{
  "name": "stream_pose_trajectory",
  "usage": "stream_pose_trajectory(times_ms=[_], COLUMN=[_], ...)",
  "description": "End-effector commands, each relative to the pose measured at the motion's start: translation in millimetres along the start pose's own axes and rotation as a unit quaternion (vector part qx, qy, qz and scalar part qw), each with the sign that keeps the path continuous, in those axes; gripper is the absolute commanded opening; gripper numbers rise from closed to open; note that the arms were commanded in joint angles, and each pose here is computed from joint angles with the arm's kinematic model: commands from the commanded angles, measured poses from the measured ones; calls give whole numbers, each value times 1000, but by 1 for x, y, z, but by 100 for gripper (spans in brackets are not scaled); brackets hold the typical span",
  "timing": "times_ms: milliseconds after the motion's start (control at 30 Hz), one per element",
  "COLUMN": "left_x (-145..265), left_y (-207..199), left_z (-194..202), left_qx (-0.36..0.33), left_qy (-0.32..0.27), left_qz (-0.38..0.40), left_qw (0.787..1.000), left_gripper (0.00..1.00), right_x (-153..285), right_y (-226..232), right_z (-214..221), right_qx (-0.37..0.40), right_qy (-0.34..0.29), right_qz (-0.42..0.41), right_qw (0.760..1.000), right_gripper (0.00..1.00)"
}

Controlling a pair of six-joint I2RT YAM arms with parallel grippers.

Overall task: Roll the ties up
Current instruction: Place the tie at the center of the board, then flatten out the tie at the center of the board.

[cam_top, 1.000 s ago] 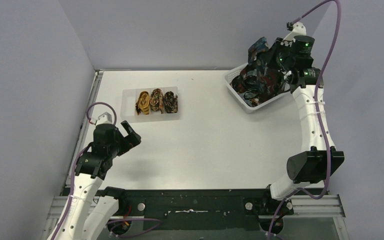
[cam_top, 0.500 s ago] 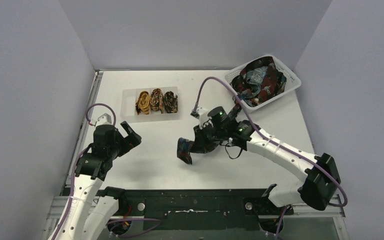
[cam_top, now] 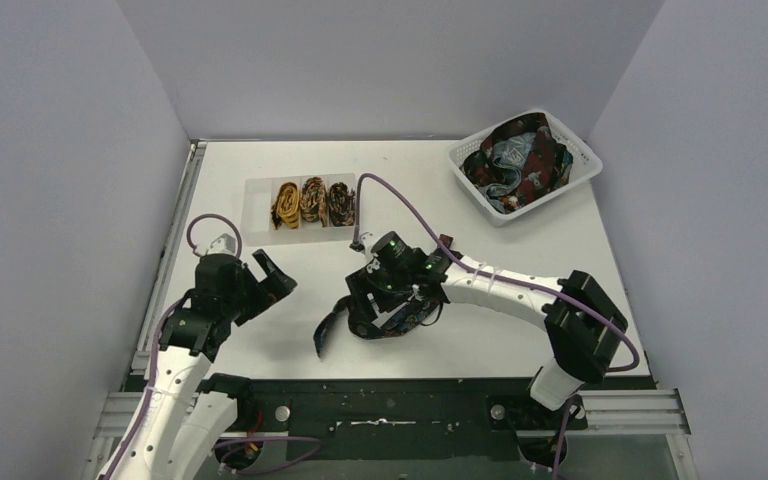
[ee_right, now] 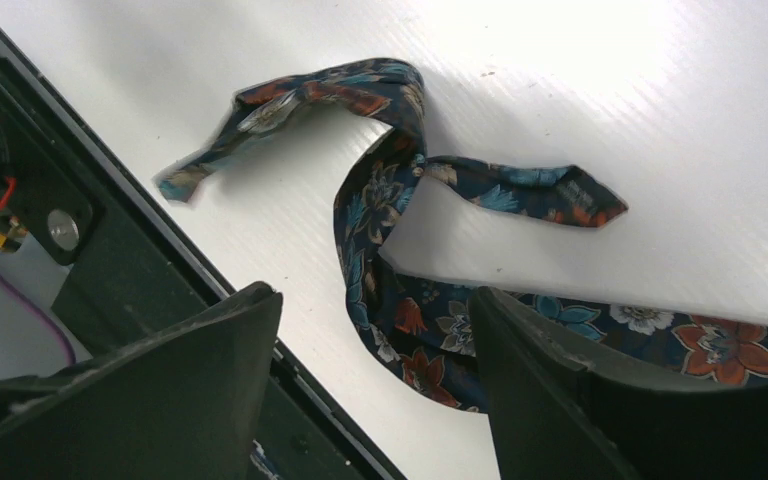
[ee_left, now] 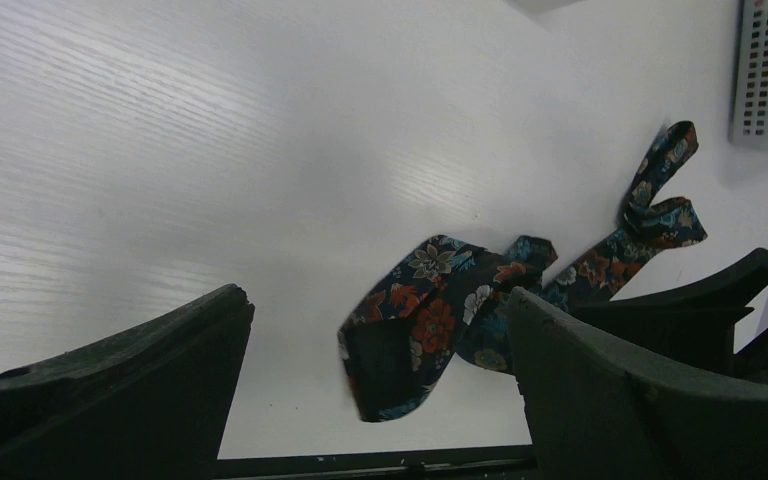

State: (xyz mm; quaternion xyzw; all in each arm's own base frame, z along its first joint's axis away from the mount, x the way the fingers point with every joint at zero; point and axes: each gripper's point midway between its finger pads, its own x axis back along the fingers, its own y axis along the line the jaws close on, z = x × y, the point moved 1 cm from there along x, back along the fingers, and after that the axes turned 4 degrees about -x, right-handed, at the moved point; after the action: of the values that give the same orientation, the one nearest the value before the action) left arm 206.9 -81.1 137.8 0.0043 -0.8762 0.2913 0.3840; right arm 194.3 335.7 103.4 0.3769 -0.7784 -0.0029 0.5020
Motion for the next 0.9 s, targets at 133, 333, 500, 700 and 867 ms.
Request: stream_pose_trajectory(times_ms=[133,333,500,700,867], left_x=[-28,-42,-53,-59,-63], left_y=[-35,-34,-38,-59,-67], left_z=[33,47,67,95,111], left_qx=[4,-17,-48,-99,-109], left_qy=[87,107,136,167,179], left_qz=[131,120,119,137,145], left_qw=[988,987,982,971,967], left_gripper=[97,97,96,84,65], right_x=[97,126,106,79,55], right_y=[-87,-170,-173,-181,-182], right_z=[-30,9,29,39,26], right_qx=[-123,-271,-315,-338,-343], right_qy=[-169,-188,-157,-130,-130], right_qz=[199,262,212,208,174], right_qw=[957,907,912,909,914], right_gripper=[82,83,82,77,75])
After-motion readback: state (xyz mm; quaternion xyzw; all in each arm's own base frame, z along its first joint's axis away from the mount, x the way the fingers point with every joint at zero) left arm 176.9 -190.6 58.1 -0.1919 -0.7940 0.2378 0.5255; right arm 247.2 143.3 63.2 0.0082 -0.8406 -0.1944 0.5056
